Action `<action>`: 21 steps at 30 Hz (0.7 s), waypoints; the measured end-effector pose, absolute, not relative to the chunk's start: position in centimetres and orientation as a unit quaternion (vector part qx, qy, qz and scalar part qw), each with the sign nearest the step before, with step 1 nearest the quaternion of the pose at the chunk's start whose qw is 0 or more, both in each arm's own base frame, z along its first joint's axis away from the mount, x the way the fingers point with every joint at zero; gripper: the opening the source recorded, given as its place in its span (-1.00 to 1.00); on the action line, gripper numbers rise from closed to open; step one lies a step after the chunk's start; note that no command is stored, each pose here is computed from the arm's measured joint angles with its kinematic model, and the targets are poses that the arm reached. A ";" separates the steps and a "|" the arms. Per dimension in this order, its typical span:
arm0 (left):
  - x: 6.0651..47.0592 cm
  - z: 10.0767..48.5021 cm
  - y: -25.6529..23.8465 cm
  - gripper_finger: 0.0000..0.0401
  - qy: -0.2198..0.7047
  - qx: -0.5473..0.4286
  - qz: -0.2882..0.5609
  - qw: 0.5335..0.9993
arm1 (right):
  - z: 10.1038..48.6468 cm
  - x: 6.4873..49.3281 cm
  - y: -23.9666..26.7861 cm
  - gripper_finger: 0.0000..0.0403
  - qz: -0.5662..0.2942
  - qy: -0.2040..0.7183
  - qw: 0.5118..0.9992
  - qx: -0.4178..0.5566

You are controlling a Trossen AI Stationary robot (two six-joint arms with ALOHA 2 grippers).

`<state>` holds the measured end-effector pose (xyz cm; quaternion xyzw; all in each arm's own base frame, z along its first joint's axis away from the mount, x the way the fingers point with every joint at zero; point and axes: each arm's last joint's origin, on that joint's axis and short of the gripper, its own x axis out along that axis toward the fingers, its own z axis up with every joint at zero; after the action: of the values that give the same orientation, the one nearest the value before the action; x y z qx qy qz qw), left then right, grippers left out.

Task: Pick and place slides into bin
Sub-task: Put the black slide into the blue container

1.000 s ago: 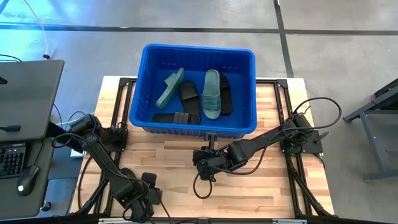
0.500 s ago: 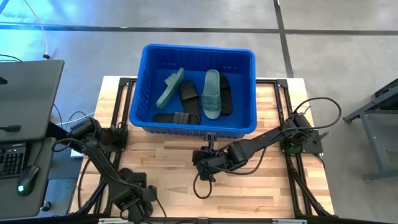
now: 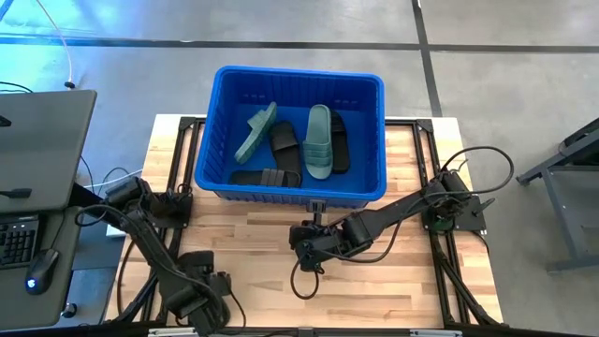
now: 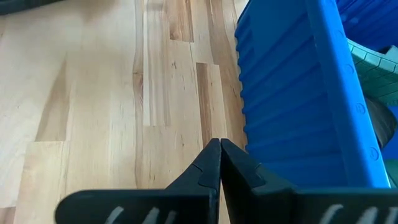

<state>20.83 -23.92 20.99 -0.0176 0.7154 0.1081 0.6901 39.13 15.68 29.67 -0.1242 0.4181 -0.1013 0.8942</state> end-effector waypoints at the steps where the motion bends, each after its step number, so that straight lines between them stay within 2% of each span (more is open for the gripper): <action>1: 20.7 21.0 -24.0 0.32 0.715 -0.019 0.112 0.690 | 29.7 39.1 15.7 -1.00 -0.101 0.418 0.894 -0.124; 21: 19.8 16.9 -24.5 0.32 0.753 0.065 0.212 0.619 | 29.8 39.3 15.8 -1.00 -0.101 0.410 0.898 -0.120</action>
<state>19.79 -24.54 16.93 0.0648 0.7533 0.2116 0.6193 39.27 15.75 29.77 -0.1198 0.4102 -0.1007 0.8985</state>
